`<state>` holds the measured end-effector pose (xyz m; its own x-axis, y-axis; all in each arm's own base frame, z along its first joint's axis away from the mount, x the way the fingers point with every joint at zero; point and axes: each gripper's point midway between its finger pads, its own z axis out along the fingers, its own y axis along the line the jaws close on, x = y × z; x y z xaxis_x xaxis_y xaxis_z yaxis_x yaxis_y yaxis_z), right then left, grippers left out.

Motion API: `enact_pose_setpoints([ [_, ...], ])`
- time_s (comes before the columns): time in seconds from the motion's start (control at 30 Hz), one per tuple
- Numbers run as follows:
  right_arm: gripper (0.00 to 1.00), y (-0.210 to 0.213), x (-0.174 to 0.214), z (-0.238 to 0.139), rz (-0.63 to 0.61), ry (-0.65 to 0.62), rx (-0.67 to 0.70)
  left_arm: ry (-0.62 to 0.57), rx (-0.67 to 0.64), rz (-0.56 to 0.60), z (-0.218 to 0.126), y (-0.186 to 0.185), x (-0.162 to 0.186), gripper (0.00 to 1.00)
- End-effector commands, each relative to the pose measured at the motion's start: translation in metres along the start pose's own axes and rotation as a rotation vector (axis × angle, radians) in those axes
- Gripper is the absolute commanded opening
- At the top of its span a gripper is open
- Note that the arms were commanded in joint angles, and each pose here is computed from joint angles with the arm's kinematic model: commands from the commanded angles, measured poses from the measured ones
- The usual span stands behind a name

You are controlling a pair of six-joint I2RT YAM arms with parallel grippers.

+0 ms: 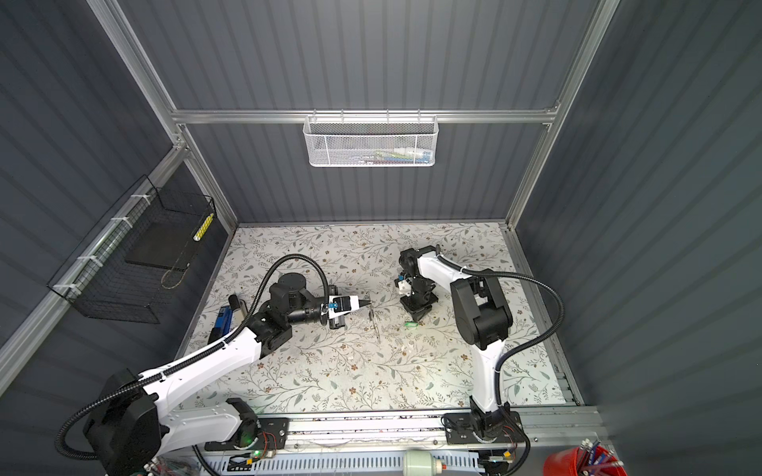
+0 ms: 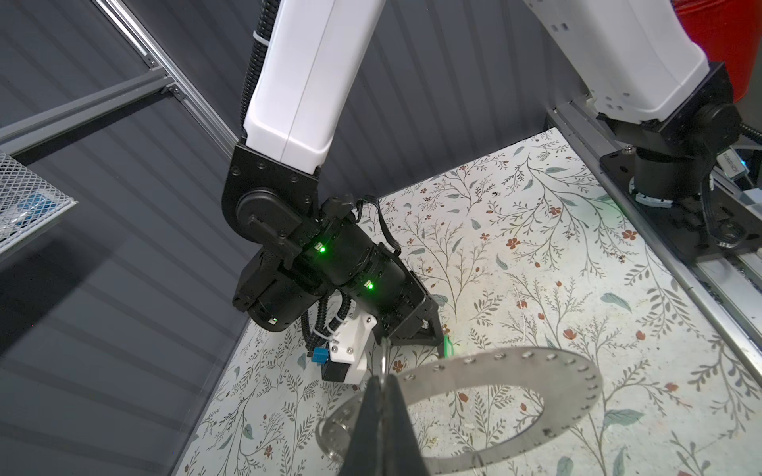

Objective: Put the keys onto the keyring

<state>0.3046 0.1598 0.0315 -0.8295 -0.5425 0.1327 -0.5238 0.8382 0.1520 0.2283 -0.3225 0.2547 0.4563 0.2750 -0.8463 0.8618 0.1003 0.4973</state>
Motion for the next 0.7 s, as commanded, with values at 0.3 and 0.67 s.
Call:
enact_pose_setpoints([
  [0.3, 0.33, -0.003, -0.004, -0.039, 0.183, -0.273, -0.007, -0.033, -0.011, 0.004, -0.006, 0.001, -0.009, 0.0],
  [0.67, 0.36, 0.01, 0.014, -0.013, 0.314, -0.408, -0.028, -0.049, -0.002, 0.009, -0.004, 0.001, -0.011, 0.0],
])
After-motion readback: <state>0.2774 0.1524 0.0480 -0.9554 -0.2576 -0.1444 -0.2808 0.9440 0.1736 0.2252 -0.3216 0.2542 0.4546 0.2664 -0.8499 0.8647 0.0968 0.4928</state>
